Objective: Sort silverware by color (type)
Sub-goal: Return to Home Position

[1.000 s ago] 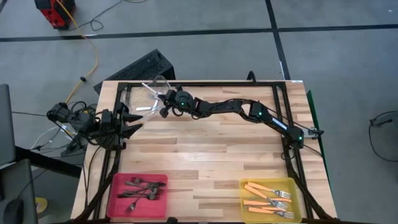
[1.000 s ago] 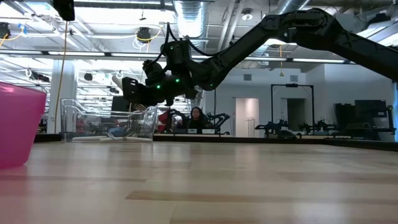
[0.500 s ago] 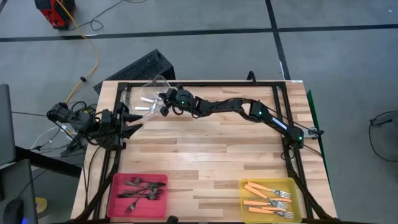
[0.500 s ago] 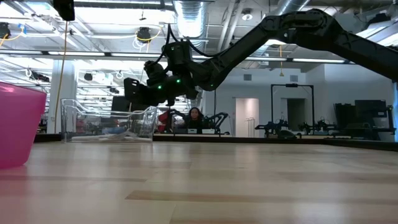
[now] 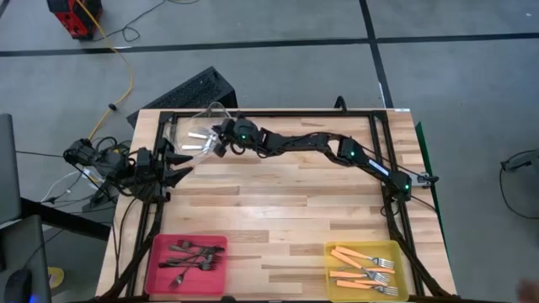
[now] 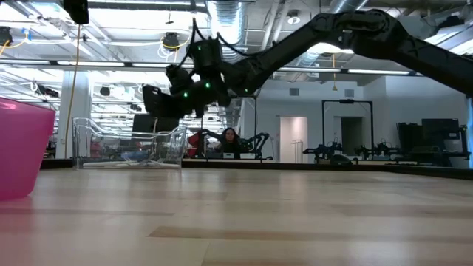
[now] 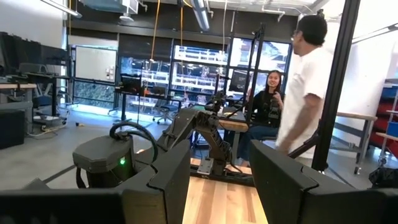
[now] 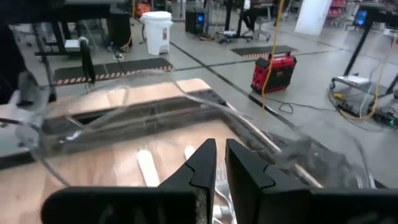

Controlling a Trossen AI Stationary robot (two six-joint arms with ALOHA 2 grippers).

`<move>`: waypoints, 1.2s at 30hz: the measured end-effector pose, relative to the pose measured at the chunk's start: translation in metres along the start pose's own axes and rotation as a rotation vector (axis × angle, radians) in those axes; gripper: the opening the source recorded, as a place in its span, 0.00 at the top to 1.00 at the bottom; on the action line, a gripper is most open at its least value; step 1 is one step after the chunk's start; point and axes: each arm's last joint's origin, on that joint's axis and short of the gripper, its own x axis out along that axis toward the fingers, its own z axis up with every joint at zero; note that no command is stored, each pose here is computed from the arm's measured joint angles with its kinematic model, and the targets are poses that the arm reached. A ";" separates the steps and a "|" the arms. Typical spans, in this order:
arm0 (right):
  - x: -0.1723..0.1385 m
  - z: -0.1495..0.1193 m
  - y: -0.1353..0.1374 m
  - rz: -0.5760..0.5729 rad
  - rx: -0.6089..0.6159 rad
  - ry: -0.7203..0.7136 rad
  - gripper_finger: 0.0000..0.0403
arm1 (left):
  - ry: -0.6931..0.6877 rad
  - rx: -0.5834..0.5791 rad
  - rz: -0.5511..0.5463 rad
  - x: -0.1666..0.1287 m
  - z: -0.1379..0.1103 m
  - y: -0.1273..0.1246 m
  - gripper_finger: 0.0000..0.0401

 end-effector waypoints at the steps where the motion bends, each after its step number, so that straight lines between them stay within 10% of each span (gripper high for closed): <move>1: 0.000 0.004 0.002 0.004 -0.013 0.005 0.84 | -0.003 -0.002 0.000 0.000 0.000 0.000 0.62; 21: -0.058 0.135 -0.025 0.122 -0.221 0.277 0.84 | -0.018 -0.057 -0.009 0.000 0.002 0.000 0.62; 36: -0.132 0.161 -0.074 0.178 -0.300 0.702 0.85 | -0.078 -0.090 -0.010 0.000 0.009 0.000 0.62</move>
